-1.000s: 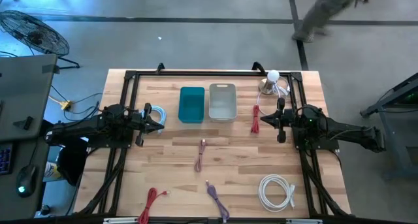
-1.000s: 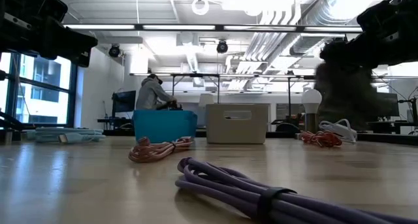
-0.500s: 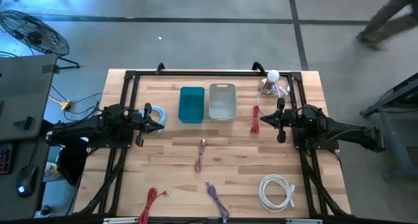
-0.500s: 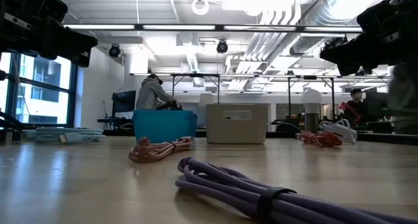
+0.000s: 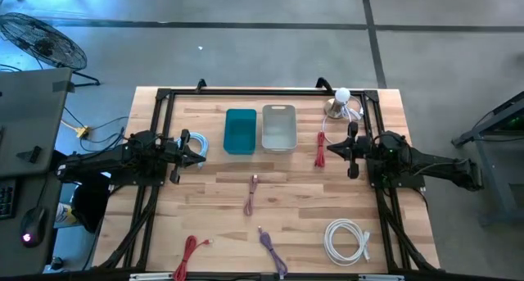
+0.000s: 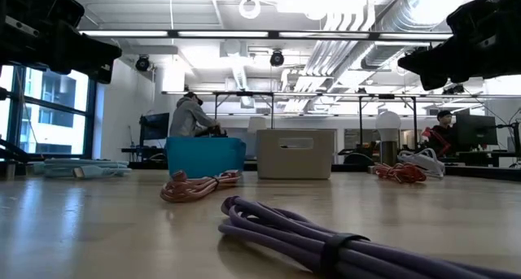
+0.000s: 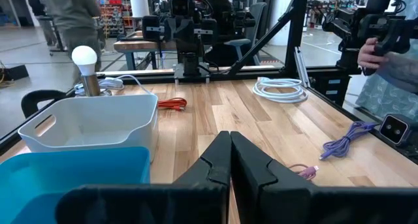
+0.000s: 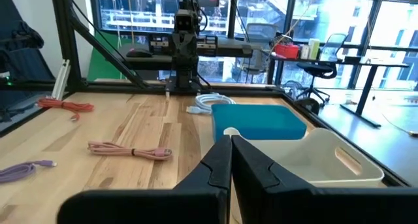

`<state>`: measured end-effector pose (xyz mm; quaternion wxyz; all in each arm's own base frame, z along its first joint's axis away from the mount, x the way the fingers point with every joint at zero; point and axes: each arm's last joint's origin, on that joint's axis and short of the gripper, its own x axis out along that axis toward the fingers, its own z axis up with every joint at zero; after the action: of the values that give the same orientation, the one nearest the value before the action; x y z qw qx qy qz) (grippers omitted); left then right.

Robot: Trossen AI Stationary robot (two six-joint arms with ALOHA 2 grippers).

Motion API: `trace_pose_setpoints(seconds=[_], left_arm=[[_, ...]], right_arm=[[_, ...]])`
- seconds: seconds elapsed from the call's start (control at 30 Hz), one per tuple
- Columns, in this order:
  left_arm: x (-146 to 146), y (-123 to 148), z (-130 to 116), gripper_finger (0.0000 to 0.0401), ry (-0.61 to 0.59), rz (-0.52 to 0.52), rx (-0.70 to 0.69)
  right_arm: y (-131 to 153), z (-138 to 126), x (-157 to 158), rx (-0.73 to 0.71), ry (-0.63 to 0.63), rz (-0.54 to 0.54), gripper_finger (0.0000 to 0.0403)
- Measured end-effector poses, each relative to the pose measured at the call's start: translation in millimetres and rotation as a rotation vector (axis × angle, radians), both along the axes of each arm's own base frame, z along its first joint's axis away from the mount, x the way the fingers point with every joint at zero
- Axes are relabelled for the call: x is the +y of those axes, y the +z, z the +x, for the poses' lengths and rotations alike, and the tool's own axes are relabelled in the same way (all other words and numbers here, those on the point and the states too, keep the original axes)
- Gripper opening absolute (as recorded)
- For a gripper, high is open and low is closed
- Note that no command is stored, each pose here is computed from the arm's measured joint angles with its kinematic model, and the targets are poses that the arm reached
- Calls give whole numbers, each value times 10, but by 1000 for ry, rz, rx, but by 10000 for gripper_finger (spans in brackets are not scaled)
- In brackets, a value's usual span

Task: Pick & Place USB Port
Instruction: Put the top charger cable into the blue bin

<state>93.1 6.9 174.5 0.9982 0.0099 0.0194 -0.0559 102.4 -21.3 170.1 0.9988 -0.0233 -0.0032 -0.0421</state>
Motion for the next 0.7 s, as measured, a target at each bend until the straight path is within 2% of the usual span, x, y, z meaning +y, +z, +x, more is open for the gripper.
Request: trace_pose_setpoints(seconds=[0.23,0.53,0.7], left_arm=[[4,0,0,0,11,80,-9],[6,27,4,0,16,123,-50],[15,35,6,0,44,309,-77]], right_arm=[[-4,0,-1,-3,-2,88,3],[-34,0,0,27,-1,100,3],[-38,0,-1,31,-3,102,4]])
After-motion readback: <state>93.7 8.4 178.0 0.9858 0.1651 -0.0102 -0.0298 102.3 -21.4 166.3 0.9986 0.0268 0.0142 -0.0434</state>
